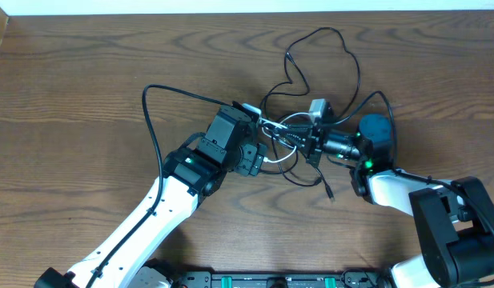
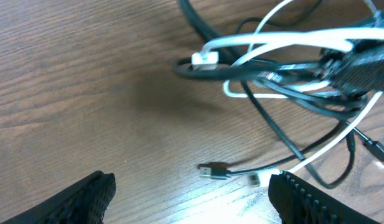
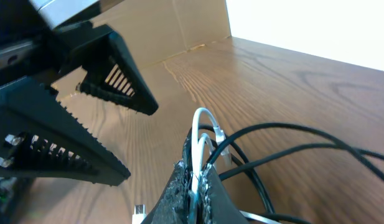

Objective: Untangle cables

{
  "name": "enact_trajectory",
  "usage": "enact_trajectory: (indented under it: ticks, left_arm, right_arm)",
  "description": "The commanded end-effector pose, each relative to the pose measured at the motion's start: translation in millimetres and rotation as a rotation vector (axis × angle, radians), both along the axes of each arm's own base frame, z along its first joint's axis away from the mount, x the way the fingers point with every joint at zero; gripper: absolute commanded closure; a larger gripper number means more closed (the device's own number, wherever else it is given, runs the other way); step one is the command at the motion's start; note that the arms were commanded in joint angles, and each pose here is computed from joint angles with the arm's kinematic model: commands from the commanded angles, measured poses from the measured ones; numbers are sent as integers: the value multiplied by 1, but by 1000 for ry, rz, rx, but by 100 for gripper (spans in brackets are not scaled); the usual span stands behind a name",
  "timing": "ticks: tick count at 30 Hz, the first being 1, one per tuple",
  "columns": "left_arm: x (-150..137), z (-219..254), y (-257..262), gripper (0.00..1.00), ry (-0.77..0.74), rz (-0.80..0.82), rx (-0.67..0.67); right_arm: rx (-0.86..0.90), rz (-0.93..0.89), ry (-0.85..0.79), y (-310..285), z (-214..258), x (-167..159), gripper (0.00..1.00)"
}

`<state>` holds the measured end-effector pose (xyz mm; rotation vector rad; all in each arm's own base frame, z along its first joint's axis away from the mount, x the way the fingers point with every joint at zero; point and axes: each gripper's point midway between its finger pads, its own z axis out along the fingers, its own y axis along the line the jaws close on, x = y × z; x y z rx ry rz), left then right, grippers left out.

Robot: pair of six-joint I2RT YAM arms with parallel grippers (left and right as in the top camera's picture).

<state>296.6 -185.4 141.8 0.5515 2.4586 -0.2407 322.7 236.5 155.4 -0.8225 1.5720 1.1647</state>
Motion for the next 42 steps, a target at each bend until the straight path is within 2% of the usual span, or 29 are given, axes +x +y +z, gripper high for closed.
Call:
enact_trajectory:
  ticks: [1,9,13,16,23,26,31,34,35,36,39,42]
  left_arm:
    - [3,1,0,16,1,13,-4]
    - [3,1,0,16,1,13,-4]
    - [3,1,0,16,1,13,-4]
    - [3,1,0,16,1,13,-4]
    - [3,1,0,16,1,13,-4]
    - [3,1,0,16,1,13,-4]
    - [3,1,0,16,1,13,-4]
    - [3,1,0,16,1,13,-4]
    - [3,1,0,16,1,13,-4]
    - [3,1,0,16,1,13,-4]
    - [3,1,0,16,1,13,-4]
    - [3,1,0,16,1,13,-4]
  right_arm:
    - [47,-37,137,-16,-1,9,99]
    - [163,-197,449,-64,-8,35,98]
    - [125,-232,531,-74,-30,34,83]
    - [44,-227,501,-75,-48,28,56]
    - [29,-238,490,-76,-51,29,43]
    - [31,-231,482,-75,-50,29,42]
    - [29,-194,448,-65,-45,25,54]
    - [-12,-151,360,-54,-44,20,56]
    - [-36,-132,315,-49,-45,17,55]
    - [-82,-137,279,-44,-53,16,48]
    - [-162,-235,302,-46,-73,24,35]
    - [-216,-341,330,-56,-86,33,33]
